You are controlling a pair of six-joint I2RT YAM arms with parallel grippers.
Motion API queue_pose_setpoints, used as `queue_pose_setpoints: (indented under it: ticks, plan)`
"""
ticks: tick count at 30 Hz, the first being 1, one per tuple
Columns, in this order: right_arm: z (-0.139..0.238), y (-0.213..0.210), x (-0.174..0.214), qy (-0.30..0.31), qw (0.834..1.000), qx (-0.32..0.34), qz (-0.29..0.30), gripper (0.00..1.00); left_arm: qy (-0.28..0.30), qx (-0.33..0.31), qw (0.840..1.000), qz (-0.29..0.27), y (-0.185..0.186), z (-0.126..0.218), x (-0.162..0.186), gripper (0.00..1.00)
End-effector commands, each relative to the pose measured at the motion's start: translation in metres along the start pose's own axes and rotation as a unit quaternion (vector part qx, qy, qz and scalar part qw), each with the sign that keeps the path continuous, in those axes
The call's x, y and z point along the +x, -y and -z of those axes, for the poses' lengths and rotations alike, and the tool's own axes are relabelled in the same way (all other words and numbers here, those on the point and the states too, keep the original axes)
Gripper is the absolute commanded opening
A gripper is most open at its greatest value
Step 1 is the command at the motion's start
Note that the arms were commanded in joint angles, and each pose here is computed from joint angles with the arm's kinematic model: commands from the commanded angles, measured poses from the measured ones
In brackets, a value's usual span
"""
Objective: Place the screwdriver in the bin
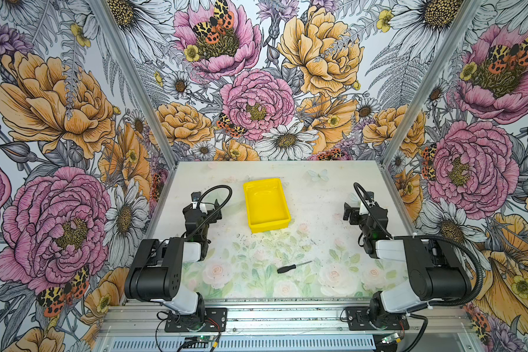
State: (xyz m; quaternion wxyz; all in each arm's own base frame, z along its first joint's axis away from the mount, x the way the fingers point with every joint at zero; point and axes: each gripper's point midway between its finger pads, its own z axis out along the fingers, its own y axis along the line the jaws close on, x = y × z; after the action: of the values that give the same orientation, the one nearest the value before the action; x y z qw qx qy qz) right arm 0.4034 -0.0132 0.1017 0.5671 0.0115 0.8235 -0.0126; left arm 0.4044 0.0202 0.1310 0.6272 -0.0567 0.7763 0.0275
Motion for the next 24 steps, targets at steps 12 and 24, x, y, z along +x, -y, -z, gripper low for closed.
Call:
queue_pose_setpoints:
  ticks: [12,24]
  plan:
    - [0.031,-0.033,-0.044,-0.026,0.998,-0.060,0.023,0.99,-0.045,-0.001,0.999,0.029,-0.008,0.042,-0.025,0.99]
    - [0.104,-0.124,-0.043,-0.080,0.969,-0.224,0.070,0.99,-0.095,0.056,0.994,0.014,0.036,0.066,-0.032,0.99]
